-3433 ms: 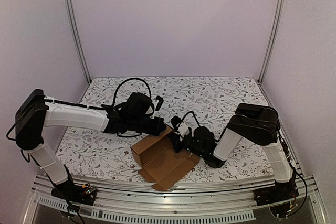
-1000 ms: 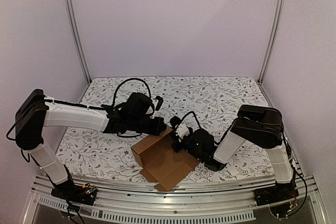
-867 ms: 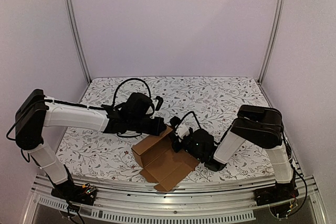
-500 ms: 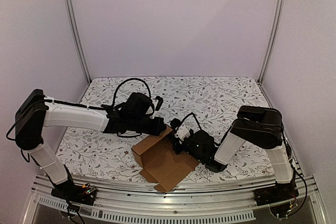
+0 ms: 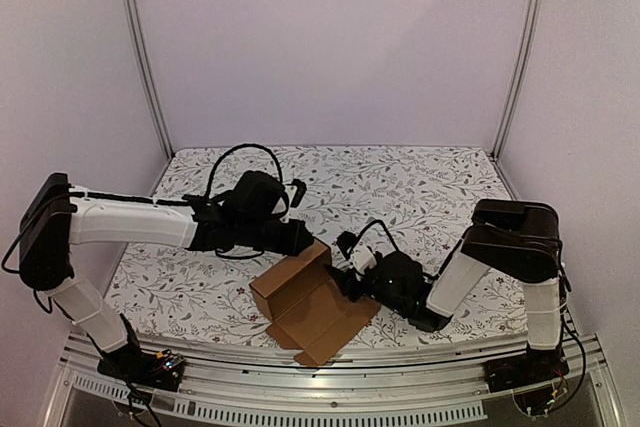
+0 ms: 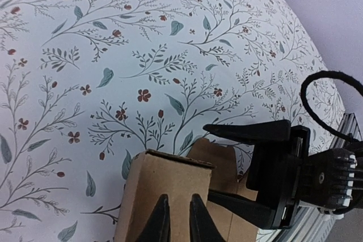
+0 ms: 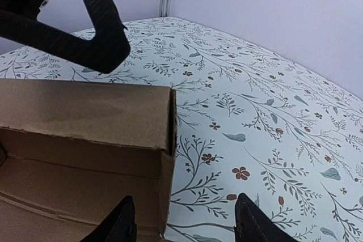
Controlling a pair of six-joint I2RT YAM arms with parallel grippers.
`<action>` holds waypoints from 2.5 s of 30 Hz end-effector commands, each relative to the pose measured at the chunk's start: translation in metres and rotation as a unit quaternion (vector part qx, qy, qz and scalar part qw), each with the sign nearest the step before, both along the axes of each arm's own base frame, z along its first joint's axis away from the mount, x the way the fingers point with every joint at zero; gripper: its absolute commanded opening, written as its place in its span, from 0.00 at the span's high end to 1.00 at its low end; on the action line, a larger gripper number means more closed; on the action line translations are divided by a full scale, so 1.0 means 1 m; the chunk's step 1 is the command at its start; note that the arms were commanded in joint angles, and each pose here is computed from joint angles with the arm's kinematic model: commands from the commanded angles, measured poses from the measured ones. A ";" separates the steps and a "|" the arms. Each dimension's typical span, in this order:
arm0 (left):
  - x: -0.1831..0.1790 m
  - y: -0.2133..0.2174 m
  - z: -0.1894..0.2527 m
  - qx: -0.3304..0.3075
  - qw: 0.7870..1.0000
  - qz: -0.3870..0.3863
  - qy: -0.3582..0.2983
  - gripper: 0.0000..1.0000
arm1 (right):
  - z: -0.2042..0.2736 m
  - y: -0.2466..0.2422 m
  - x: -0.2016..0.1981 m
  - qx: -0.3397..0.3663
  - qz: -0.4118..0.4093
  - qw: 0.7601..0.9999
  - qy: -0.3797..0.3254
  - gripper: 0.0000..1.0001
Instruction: Fold the paper box
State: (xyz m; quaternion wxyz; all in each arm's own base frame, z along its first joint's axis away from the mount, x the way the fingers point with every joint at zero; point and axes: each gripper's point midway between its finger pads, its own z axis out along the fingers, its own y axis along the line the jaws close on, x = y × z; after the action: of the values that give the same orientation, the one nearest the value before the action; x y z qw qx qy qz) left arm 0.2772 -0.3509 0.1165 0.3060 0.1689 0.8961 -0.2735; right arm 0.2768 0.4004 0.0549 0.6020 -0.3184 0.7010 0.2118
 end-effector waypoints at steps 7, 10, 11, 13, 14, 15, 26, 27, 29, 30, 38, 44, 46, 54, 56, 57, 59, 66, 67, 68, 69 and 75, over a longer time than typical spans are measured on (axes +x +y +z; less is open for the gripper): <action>0.000 0.018 0.056 0.012 0.999 0.007 -0.049 0.60 | 0.033 -0.029 -0.031 -0.015 0.020 0.996 0.080 0.28; -0.003 0.030 0.061 0.023 0.998 0.014 -0.057 0.49 | 0.031 -0.045 -0.042 -0.042 0.023 0.991 0.127 0.21; -0.004 0.034 0.062 0.025 0.998 0.016 -0.059 0.44 | 0.034 -0.048 -0.047 -0.047 0.028 0.988 0.143 0.17; -0.007 0.041 0.065 0.028 0.997 0.022 -0.061 0.38 | 0.038 -0.057 -0.056 -0.064 0.037 0.982 0.175 0.07; -0.009 0.044 0.069 0.025 0.997 0.021 -0.064 0.35 | 0.042 -0.061 -0.061 -0.069 0.041 0.979 0.188 0.02; -0.011 0.046 0.070 0.025 0.997 0.021 -0.064 0.29 | 0.040 -0.067 -0.066 -0.080 0.041 0.976 0.200 0.01; -0.030 0.067 0.050 0.046 0.998 0.011 -0.030 0.00 | 0.034 -0.129 -0.092 -0.096 -0.048 0.933 0.342 0.01; -0.030 0.068 0.050 0.047 0.998 0.010 -0.029 0.00 | 0.032 -0.129 -0.095 -0.093 -0.043 0.930 0.354 0.01; -0.032 0.069 0.048 0.050 0.998 0.008 -0.026 0.00 | 0.028 -0.127 -0.100 -0.086 -0.034 0.921 0.379 0.02; -0.032 0.070 0.047 0.052 0.998 0.008 -0.025 0.01 | 0.025 -0.124 -0.104 -0.085 -0.025 0.915 0.394 0.05; -0.033 0.069 0.036 0.062 0.998 0.000 -0.010 0.00 | -0.001 -0.109 -0.106 -0.100 -0.017 0.883 0.459 0.31; -0.036 0.070 0.029 0.065 0.998 -0.002 -0.001 0.00 | -0.009 -0.100 -0.098 -0.096 -0.010 0.878 0.469 0.41; -0.037 0.069 0.029 0.062 0.998 -0.003 0.000 0.00 | -0.011 -0.099 -0.095 -0.092 -0.010 0.877 0.472 0.45; -0.037 0.068 0.022 0.066 0.998 -0.008 0.008 0.00 | -0.023 -0.089 -0.087 -0.074 0.000 0.870 0.487 0.57; -0.038 0.068 0.021 0.068 0.998 -0.008 0.009 0.01 | -0.025 -0.086 -0.086 -0.072 0.004 0.869 0.490 0.61; -0.037 0.068 0.021 0.068 0.998 -0.008 0.009 0.00 | -0.028 -0.086 -0.087 -0.074 0.004 0.867 0.493 0.63; -0.038 0.067 0.020 0.068 0.998 -0.008 0.010 0.00 | -0.031 -0.083 -0.086 -0.071 0.008 0.865 0.497 0.66; -0.041 0.064 0.015 0.067 0.997 -0.018 0.023 0.00 | -0.044 -0.084 -0.085 -0.063 0.007 0.862 0.502 0.80; -0.041 0.064 0.015 0.066 0.997 -0.019 0.023 0.00 | -0.044 -0.084 -0.085 -0.063 0.007 0.862 0.503 0.83; -0.042 0.064 0.015 0.066 0.997 -0.019 0.024 0.00 | -0.044 -0.084 -0.085 -0.063 0.007 0.862 0.502 0.86; -0.042 0.064 0.015 0.065 0.997 -0.019 0.025 0.00 | -0.044 -0.084 -0.085 -0.063 0.007 0.863 0.502 0.89; -0.041 0.064 0.019 0.066 0.997 -0.017 0.021 0.01 | -0.024 -0.082 -0.083 -0.057 0.015 0.872 0.485 1.00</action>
State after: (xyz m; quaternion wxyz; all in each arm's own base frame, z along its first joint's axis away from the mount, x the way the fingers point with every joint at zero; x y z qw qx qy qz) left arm 0.2363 -0.2933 0.1425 0.2817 0.1997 0.9090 -0.2334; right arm 0.1921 0.3196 0.0187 0.1521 -0.2151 0.9147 0.3064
